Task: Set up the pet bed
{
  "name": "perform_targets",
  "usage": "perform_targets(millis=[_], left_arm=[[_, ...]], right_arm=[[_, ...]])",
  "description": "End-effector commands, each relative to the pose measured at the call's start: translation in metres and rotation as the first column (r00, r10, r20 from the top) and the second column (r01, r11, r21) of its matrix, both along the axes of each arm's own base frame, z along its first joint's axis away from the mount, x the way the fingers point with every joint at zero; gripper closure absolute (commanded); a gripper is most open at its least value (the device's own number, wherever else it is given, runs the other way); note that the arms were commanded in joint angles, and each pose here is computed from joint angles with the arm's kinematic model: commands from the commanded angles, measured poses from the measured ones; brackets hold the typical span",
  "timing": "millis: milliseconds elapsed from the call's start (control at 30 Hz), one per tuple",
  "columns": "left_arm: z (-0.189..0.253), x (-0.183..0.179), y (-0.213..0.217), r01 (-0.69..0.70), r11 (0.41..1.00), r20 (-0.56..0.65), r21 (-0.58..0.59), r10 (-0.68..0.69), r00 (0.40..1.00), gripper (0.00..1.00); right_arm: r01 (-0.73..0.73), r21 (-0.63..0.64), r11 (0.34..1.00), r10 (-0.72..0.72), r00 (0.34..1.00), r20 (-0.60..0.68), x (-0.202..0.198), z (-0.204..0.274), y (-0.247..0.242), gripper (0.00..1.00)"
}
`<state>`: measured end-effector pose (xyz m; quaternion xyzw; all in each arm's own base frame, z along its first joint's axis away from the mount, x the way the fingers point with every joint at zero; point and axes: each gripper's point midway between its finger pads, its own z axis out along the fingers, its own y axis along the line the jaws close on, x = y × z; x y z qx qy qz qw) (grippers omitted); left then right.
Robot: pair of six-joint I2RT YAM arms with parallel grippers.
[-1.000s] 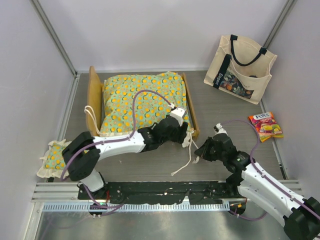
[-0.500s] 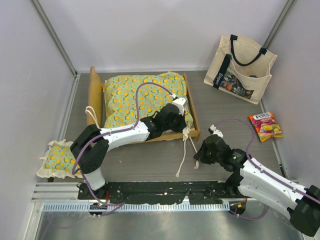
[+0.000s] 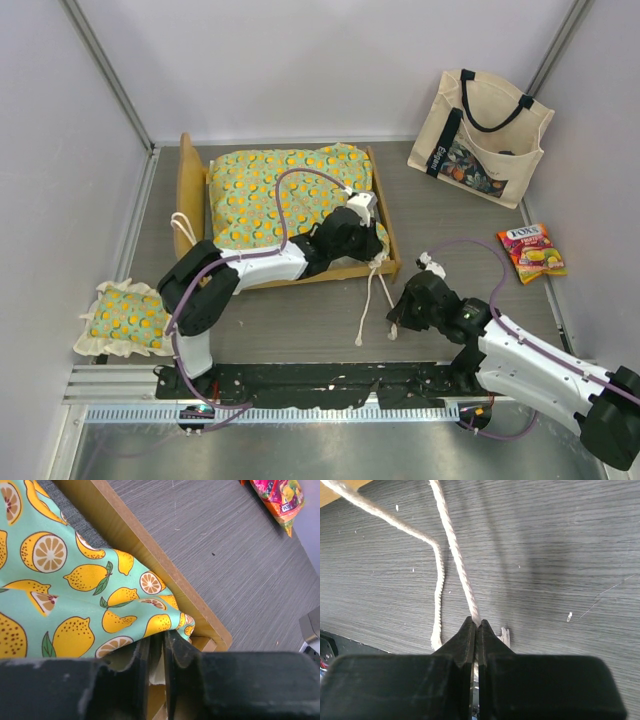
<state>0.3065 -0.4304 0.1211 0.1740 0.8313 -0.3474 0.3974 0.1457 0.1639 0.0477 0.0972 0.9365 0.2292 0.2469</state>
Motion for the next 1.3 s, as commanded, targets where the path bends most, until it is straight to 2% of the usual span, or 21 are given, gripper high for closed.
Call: perform_targets(millis=[0,33,167,333,600,667,767,867,1167,1267], left_arm=[[0.016,0.0,-0.012,0.023,0.992,0.021,-0.122,-0.021,1.0,0.77],[0.012,-0.006,-0.013,0.044,0.992,0.007,-0.118,-0.043,0.999,0.67],[0.001,-0.018,-0.011,0.086,0.994,-0.041,-0.064,-0.089,0.995,0.58],[0.036,-0.02,0.012,0.038,0.995,0.035,-0.088,-0.035,0.999,0.45],[0.076,-0.028,0.031,0.052,0.997,0.097,-0.05,-0.047,0.994,0.35],[0.078,-0.032,0.031,0.076,0.996,0.098,-0.045,-0.071,0.993,0.37],[0.068,-0.042,0.026,0.134,0.991,0.043,-0.016,-0.133,0.99,0.41],[0.059,-0.055,0.021,0.176,0.984,-0.028,-0.04,-0.178,0.984,0.41],[0.031,-0.065,0.013,0.168,0.983,-0.175,-0.067,-0.178,0.968,0.48],[0.025,-0.06,0.007,0.16,0.985,-0.183,-0.06,-0.168,0.969,0.63]], right_arm=[[0.022,-0.011,1.0,-0.022,1.0,-0.009,-0.003,0.0,-0.003,0.99],[0.017,-0.016,1.0,-0.018,1.0,-0.012,-0.004,-0.001,-0.004,0.99],[0.002,-0.039,0.999,-0.003,0.999,-0.034,-0.007,-0.006,-0.003,0.99],[0.002,-0.028,1.0,-0.002,1.0,-0.031,-0.002,-0.008,0.002,0.99],[0.016,-0.004,1.0,-0.016,1.0,-0.027,0.005,-0.008,0.011,0.99],[0.022,0.009,1.0,-0.022,0.999,-0.024,0.007,-0.006,0.013,0.99],[0.029,0.016,0.999,-0.029,0.999,-0.014,0.011,-0.001,0.015,0.99],[0.034,0.0,0.999,-0.034,0.999,-0.005,0.013,0.002,0.013,0.99],[0.033,0.004,0.999,-0.033,0.999,0.014,0.014,0.007,0.012,0.99],[0.029,0.006,1.0,-0.029,0.999,0.017,0.014,0.008,0.012,0.99]])
